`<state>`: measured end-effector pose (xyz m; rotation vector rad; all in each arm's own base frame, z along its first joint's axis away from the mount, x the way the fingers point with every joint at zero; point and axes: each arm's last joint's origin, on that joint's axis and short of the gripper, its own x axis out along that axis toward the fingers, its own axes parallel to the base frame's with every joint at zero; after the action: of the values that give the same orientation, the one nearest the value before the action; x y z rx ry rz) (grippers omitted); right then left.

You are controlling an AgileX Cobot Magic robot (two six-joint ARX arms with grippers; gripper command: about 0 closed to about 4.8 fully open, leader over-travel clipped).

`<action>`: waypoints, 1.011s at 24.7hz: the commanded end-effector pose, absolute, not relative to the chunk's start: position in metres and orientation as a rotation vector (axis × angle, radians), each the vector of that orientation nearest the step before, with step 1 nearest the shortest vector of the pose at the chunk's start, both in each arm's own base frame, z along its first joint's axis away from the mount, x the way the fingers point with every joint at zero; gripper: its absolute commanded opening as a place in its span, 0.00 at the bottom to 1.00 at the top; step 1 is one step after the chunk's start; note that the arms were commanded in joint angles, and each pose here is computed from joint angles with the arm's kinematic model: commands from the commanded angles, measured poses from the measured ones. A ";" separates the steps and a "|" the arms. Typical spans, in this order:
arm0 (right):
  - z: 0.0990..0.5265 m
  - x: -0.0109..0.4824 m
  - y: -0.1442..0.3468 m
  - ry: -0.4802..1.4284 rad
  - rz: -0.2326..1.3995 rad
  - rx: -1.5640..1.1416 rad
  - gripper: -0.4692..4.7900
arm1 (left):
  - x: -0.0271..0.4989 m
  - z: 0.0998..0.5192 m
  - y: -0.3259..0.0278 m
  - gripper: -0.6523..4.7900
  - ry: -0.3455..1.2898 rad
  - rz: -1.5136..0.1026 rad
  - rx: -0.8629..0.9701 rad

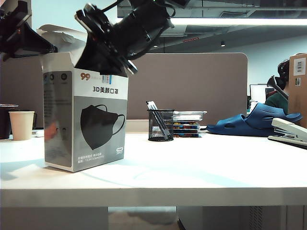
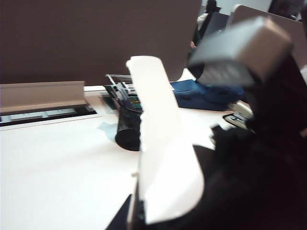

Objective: Put the mask into the mask box.

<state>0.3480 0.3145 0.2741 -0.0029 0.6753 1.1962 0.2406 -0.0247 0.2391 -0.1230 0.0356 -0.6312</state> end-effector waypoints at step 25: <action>0.316 0.331 0.281 0.739 1.200 0.019 0.19 | 0.241 0.245 -0.024 0.12 -0.017 -0.599 -0.109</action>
<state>0.3342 0.2813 0.3122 0.0077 0.7344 1.1605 0.2411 -0.0239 0.2413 -0.1169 0.0100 -0.5968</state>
